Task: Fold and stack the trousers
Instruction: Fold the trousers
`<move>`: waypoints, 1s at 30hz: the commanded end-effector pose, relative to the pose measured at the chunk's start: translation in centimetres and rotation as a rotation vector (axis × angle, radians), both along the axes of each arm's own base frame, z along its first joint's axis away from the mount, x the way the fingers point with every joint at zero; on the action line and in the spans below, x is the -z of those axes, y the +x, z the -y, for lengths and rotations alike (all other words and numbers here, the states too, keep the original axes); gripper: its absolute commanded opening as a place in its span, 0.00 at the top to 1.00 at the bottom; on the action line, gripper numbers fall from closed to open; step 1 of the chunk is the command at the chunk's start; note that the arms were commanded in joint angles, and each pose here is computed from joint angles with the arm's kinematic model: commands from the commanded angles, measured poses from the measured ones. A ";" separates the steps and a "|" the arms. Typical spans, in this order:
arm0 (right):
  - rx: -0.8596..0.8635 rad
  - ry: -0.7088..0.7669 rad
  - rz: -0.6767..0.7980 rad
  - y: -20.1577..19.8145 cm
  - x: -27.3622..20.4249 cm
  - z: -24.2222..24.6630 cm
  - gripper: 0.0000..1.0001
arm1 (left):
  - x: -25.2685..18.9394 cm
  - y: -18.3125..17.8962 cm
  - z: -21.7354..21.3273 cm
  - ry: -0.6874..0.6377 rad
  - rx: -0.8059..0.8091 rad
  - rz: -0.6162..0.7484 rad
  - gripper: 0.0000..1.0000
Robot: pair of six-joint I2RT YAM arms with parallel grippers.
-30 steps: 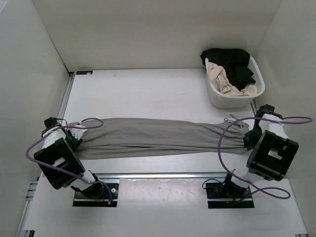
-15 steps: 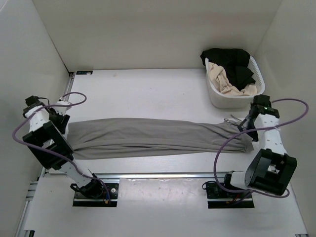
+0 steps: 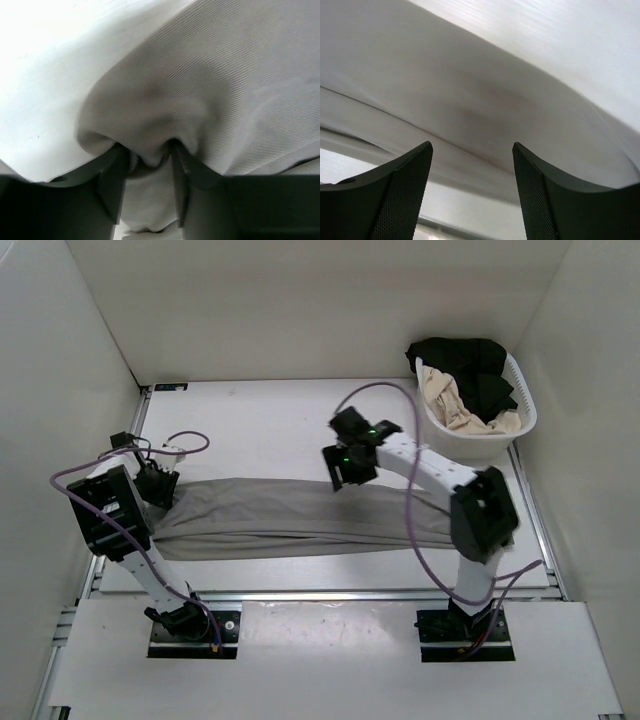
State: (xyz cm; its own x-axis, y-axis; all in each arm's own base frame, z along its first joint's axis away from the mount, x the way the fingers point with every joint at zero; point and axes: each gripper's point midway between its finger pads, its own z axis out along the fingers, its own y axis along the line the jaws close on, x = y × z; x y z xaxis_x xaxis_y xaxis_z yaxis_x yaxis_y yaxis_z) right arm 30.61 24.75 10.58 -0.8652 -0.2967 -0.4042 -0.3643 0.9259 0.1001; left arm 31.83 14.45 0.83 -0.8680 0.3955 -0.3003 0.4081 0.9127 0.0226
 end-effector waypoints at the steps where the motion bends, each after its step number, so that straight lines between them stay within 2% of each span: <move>1: -0.159 0.011 -0.002 0.6 0.9 -5.8 0.29 | 1.9 0.2 -0.5 0.024 -0.057 -0.021 0.53; 2: -0.177 0.015 -0.013 0.5 1.4 -6.8 0.29 | 2.0 0.2 -1.0 0.023 -0.070 -0.022 0.60; 3: -0.201 0.003 -0.041 -0.1 2.7 -7.7 0.29 | 2.0 0.6 -1.4 0.035 -0.081 -0.018 0.71; 6: -0.227 0.005 -0.052 -0.9 4.2 -8.6 0.38 | 1.8 1.7 -2.1 0.045 -0.106 -0.006 0.86; 8: -0.221 -0.041 -0.049 -1.4 5.4 -7.6 0.38 | 1.1 2.9 -2.8 0.061 -0.132 0.017 0.86; 11: -0.091 -0.084 -0.032 -1.5 6.1 -5.1 0.40 | 0.2 4.8 -4.0 0.089 -0.171 0.056 0.86; 12: -0.003 -0.097 0.026 0.0 5.0 -3.1 0.40 | -0.2 5.3 -4.3 0.094 -0.171 0.069 0.86; 14: 0.195 -0.094 0.038 1.0 4.7 0.4 0.41 | -0.5 5.7 -4.3 0.090 -0.169 0.083 0.86; 17: 0.516 -0.154 0.039 0.3 4.6 8.0 0.42 | -0.8 5.2 -4.1 0.094 -0.160 0.085 0.86; 21: 0.774 -0.247 -0.023 -4.0 5.9 15.7 0.45 | -0.4 4.0 -3.5 0.090 -0.147 0.064 0.84; 23: 0.826 -0.288 -0.069 -5.7 7.6 17.9 0.45 | -0.4 4.0 -3.3 0.080 -0.144 0.067 0.82; 26: 0.842 -0.333 -0.112 -5.7 9.5 19.4 0.47 | -0.3 4.3 -3.2 0.066 -0.158 0.071 0.81; 30: 0.876 -0.353 -0.089 -1.7 9.7 20.3 0.50 | -1.6 6.3 -4.2 0.081 -0.169 0.118 0.80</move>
State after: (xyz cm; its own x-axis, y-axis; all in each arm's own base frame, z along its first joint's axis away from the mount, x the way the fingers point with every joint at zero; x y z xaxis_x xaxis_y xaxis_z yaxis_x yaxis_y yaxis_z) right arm 26.06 5.76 1.67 -0.8961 0.3474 -0.2762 0.4108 0.8848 -0.2199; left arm 36.78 17.72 1.26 -0.8949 0.2884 -0.3407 0.2645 0.9574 0.1157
